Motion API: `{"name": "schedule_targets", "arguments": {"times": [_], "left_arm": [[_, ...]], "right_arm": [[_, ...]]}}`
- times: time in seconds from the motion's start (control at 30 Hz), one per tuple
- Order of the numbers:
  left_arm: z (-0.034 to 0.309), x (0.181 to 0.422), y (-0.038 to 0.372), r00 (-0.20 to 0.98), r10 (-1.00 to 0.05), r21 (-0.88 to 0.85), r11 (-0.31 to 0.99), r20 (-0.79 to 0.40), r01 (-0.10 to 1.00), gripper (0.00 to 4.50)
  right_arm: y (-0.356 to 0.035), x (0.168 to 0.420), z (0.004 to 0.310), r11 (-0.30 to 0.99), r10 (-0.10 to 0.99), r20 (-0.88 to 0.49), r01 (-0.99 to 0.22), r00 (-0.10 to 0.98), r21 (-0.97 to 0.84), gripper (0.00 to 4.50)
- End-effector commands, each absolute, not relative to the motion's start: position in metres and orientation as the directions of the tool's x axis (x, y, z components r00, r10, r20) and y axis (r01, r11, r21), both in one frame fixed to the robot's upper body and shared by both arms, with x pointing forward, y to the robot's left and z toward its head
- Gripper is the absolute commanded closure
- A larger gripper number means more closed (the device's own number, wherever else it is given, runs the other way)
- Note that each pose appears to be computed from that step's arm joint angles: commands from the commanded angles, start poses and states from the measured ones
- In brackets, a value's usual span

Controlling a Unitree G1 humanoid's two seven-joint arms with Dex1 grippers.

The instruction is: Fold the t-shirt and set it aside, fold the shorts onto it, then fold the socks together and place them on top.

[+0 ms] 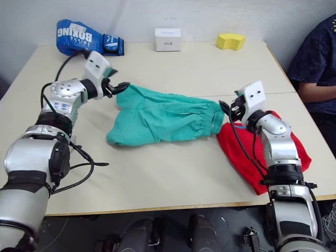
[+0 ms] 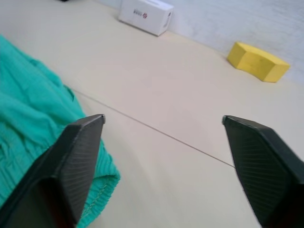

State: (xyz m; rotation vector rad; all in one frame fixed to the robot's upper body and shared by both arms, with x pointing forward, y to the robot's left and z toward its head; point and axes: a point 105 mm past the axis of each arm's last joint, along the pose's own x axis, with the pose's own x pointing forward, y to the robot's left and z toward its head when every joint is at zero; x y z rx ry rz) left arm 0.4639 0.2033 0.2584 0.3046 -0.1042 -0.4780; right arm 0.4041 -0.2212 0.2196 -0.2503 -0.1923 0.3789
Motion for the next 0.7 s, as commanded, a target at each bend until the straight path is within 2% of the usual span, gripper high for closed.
{"name": "schedule_targets", "arguments": {"times": [0.03, 0.13, 0.17, 0.23, 0.3, 0.37, 0.47, 0.57, 0.67, 0.7], "left_arm": [[0.277, 0.450, 0.203, 0.808, -0.581, 0.337, 0.784, 0.102, 0.521, 0.03], [0.272, 0.434, 0.200, 0.730, -0.682, 0.462, 0.664, 0.050, 0.588, 0.03], [0.264, 0.422, 0.198, 0.670, -0.742, 0.546, 0.557, -0.012, 0.626, 0.03], [0.250, 0.403, 0.195, 0.580, -0.806, 0.633, 0.390, -0.116, 0.669, 0.03], [0.237, 0.383, 0.193, 0.505, -0.849, 0.646, 0.300, -0.154, 0.702, 0.03], [0.218, 0.364, 0.188, 0.436, -0.871, 0.625, 0.212, -0.228, 0.751, 0.03], [0.192, 0.343, 0.175, 0.373, -0.875, 0.607, 0.120, -0.309, 0.786, 0.03], [0.179, 0.340, 0.166, 0.417, -0.853, 0.632, 0.140, -0.313, 0.762, 0.03], [0.161, 0.346, 0.166, 0.483, -0.794, 0.703, 0.102, -0.369, 0.704, 0.03], [0.156, 0.350, 0.168, 0.505, -0.774, 0.711, 0.103, -0.382, 0.696, 0.03]], "right_arm": [[-0.214, 0.387, 0.232, 0.877, 0.463, 0.204, -0.413, 0.862, -0.245, 0.00], [-0.195, 0.366, 0.233, 0.788, 0.580, 0.206, -0.479, 0.788, -0.386, 0.00], [-0.176, 0.348, 0.222, 0.630, 0.691, 0.092, -0.535, 0.717, -0.563, 0.00], [-0.151, 0.319, 0.194, 0.330, 0.802, -0.133, -0.618, 0.582, -0.714, 0.00], [-0.130, 0.303, 0.190, 0.351, 0.846, -0.096, -0.683, 0.525, -0.641, 0.00], [-0.120, 0.298, 0.181, 0.376, 0.842, -0.086, -0.694, 0.532, -0.615, 0.00], [-0.123, 0.304, 0.156, 0.317, 0.789, -0.177, -0.636, 0.588, -0.704, 0.00], [-0.134, 0.319, 0.150, 0.348, 0.717, -0.168, -0.556, 0.676, -0.755, 0.00], [-0.141, 0.329, 0.136, 0.211, 0.664, -0.236, -0.480, 0.710, -0.852, 0.00], [-0.144, 0.335, 0.137, 0.223, 0.645, -0.216, -0.451, 0.733, -0.864, 0.00]]}}
